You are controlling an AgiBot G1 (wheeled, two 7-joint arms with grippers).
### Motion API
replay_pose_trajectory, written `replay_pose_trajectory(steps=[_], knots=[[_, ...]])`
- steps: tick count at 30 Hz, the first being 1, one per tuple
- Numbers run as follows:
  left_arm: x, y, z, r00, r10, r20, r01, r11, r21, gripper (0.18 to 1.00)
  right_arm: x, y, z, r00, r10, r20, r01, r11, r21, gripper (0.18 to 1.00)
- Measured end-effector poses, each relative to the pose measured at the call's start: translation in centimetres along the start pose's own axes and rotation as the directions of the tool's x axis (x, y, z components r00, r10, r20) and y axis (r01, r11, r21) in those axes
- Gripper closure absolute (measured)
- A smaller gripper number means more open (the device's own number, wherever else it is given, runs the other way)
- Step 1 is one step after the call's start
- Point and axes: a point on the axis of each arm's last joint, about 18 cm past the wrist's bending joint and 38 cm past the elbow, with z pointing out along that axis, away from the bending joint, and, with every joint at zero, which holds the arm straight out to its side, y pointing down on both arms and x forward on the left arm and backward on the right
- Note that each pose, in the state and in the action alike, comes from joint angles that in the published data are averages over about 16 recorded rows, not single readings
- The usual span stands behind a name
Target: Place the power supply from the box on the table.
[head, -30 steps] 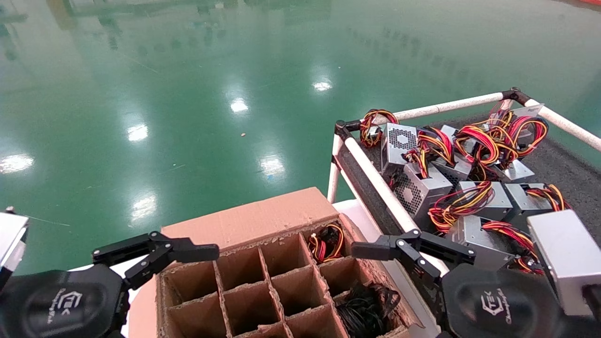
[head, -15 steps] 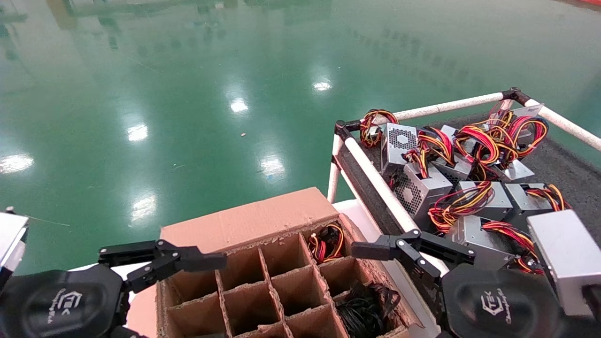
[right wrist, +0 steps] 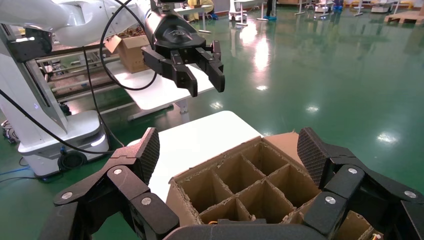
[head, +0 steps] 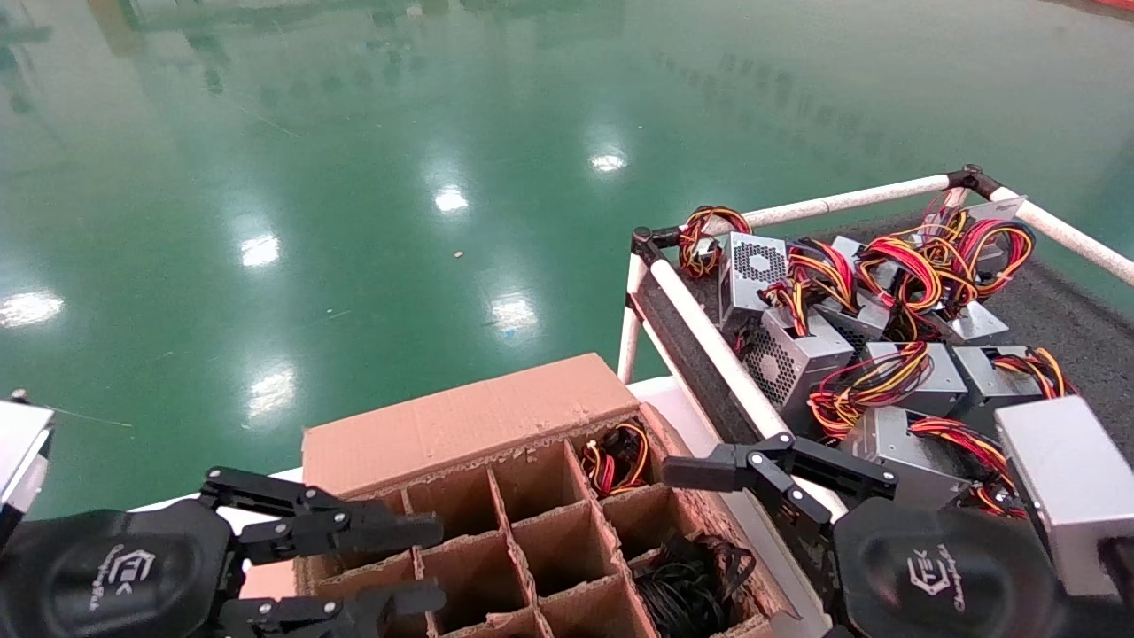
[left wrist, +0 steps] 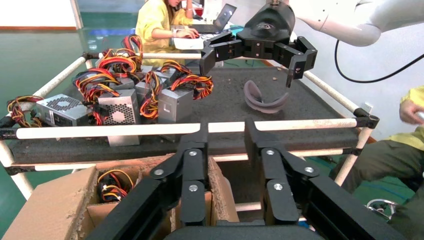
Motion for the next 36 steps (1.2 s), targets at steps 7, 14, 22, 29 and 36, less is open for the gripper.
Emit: replay_pose_trajectory(steps=[7,14,22,29,36], knots=[[0.0,0.0,0.0,1.0,0.0,0.0,0.0,1.0,0.0,0.858,0.0,0.0,0.0,1.0,0.0,0.0,0.0,1.0,0.0,0.179],[0.0,0.0,0.0,1.0,0.0,0.0,0.0,1.0,0.0,0.943,0.0,0.0,0.0,1.0,0.0,0.0,0.0,1.0,0.0,0.179],[0.0,0.0,0.0,1.0,0.0,0.0,0.0,1.0,0.0,0.977,0.1,0.1,-0.1,1.0,0.0,-0.005,0.0,1.0,-0.004,0.179],[0.0,0.0,0.0,1.0,0.0,0.0,0.0,1.0,0.0,0.95,0.8,1.0,-0.6,0.999,0.009,-0.041,-0.011,0.999,-0.041,0.179],[0.0,0.0,0.0,1.0,0.0,0.0,0.0,1.0,0.0,0.874,2.1,3.0,-1.2,0.995,0.025,-0.099,-0.037,0.992,-0.12,0.179]])
